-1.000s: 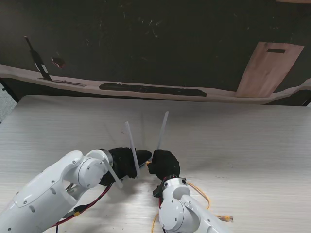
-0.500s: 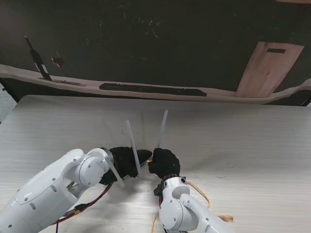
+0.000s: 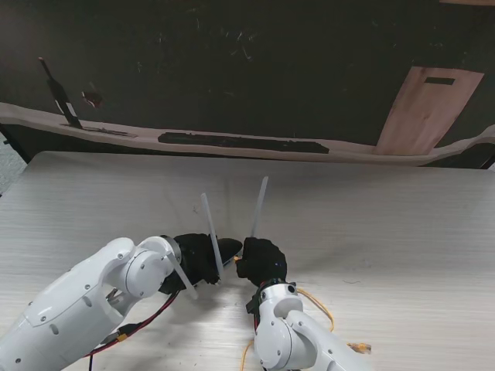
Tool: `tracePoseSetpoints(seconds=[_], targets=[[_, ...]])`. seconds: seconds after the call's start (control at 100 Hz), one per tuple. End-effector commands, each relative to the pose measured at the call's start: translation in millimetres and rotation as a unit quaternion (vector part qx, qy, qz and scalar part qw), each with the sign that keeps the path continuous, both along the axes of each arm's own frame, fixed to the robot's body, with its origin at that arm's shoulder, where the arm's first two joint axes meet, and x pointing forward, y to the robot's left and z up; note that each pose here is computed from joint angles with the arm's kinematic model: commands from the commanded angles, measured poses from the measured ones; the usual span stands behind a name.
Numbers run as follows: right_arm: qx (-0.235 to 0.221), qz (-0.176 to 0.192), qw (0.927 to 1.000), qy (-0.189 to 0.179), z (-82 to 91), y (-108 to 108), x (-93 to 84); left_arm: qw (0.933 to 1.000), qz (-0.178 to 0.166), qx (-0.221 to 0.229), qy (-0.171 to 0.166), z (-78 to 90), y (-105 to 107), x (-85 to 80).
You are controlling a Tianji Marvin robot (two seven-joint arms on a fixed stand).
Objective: Untangle the Ethernet cable and plug it into the router
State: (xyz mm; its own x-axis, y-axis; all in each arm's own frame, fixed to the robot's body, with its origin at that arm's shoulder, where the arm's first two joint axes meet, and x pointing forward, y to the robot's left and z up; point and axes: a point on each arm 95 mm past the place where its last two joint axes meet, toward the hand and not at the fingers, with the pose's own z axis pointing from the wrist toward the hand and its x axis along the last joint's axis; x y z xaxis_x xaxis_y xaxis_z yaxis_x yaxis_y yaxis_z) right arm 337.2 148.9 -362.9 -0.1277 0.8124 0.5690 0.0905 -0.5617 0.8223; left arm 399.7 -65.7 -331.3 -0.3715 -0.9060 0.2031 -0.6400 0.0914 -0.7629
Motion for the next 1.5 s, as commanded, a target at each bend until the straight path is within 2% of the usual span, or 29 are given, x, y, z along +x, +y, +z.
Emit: tracePoseSetpoints(seconds=[0.0,0.45,0.93,1.49], targets=[[-0.003,-0.001,1.0000,0.006,-2.1,-2.7,0.2,0.9953,-0.003,0.029,0.092,-53.7,10.6,-31.3],[-0.017,-0.006,0.9998,-0.006,4.0,0.3,4.1,0.9956,-0.005,0.021,0.092,-55.6,7.2,-31.9],[-0.058,0.031,0.9978,-0.012,3.9,8.3,5.6,0.9954,0.001,0.017,0.095,-57.2,6.3,-32.5],[-0.053,0.043,0.9977,0.001,4.2,16.2,6.7,0.9943,0.007,0.010,0.106,-59.0,5.6,-33.4]])
